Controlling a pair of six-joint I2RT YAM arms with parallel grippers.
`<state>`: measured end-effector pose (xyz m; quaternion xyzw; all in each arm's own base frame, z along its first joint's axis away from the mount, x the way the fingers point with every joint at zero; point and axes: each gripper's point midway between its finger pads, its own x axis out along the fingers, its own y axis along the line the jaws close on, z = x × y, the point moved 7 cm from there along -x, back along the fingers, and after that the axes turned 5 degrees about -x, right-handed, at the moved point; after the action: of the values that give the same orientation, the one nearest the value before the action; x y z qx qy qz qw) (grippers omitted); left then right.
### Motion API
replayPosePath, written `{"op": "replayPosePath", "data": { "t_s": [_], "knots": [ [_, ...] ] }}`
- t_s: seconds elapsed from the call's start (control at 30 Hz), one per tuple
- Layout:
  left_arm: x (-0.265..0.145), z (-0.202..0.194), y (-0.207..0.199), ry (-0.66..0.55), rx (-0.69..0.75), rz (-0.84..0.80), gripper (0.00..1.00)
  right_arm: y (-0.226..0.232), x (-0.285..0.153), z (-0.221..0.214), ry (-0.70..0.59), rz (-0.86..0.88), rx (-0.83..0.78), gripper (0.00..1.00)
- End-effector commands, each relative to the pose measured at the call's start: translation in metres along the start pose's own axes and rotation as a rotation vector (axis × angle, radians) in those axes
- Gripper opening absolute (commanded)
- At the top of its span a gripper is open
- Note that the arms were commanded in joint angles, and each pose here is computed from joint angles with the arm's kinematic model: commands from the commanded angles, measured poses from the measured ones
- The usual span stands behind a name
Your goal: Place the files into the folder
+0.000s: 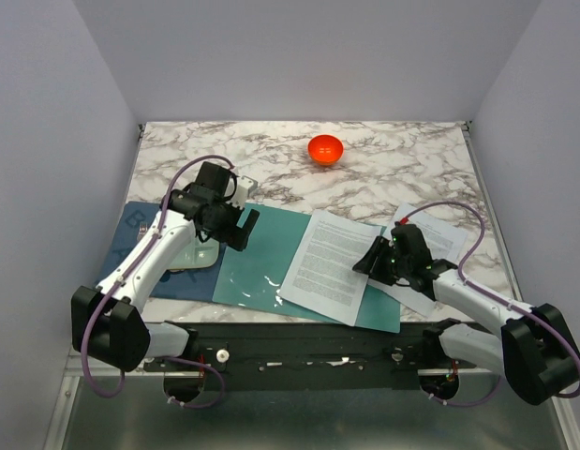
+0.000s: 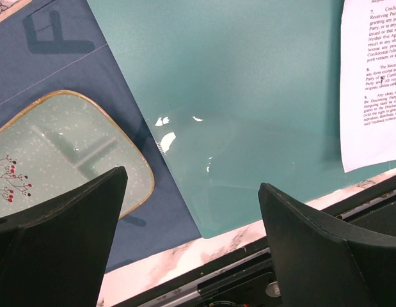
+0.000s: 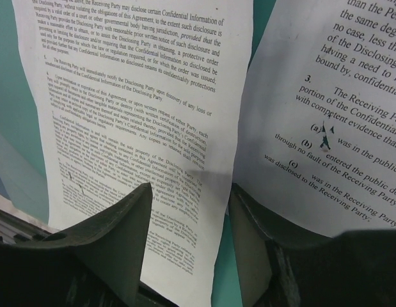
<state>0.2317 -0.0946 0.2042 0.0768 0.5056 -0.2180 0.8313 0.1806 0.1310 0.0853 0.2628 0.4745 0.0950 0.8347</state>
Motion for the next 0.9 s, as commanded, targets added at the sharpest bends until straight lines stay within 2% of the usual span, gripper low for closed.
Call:
{"op": "replayPosePath", "data": {
  "t_s": [0.0, 0.1, 0.2, 0.23, 0.33, 0.43, 0.73, 0.87],
  "knots": [
    [-0.002, -0.006, 0.004, -0.006, 0.016, 0.028, 0.99, 0.001, 0.001, 0.0, 0.022, 0.003, 0.021, 0.5],
    [0.003, -0.013, 0.007, 0.015, 0.021, 0.038, 0.99, 0.004, 0.002, 0.002, 0.026, 0.012, 0.029, 0.42],
    [0.011, -0.02, 0.013, 0.045, 0.022, 0.051, 0.99, 0.011, 0.001, 0.007, 0.015, 0.043, 0.023, 0.3],
    [0.012, -0.021, 0.016, 0.053, 0.017, 0.054, 0.99, 0.014, 0.0, 0.009, 0.009, 0.057, 0.014, 0.21],
    [0.02, -0.029, 0.03, 0.094, -0.015, 0.06, 0.99, 0.03, -0.01, 0.022, -0.03, 0.13, -0.051, 0.07],
    [0.023, -0.031, 0.045, 0.102, -0.048, 0.073, 0.98, 0.05, -0.026, 0.037, -0.077, 0.23, -0.157, 0.01],
    [0.024, -0.036, 0.056, 0.118, -0.065, 0.111, 0.98, 0.091, -0.061, 0.065, -0.162, 0.42, -0.409, 0.01],
    [0.025, -0.038, 0.063, 0.129, -0.067, 0.145, 0.98, 0.104, -0.069, 0.071, -0.157, 0.477, -0.502, 0.01]
  ]
}}
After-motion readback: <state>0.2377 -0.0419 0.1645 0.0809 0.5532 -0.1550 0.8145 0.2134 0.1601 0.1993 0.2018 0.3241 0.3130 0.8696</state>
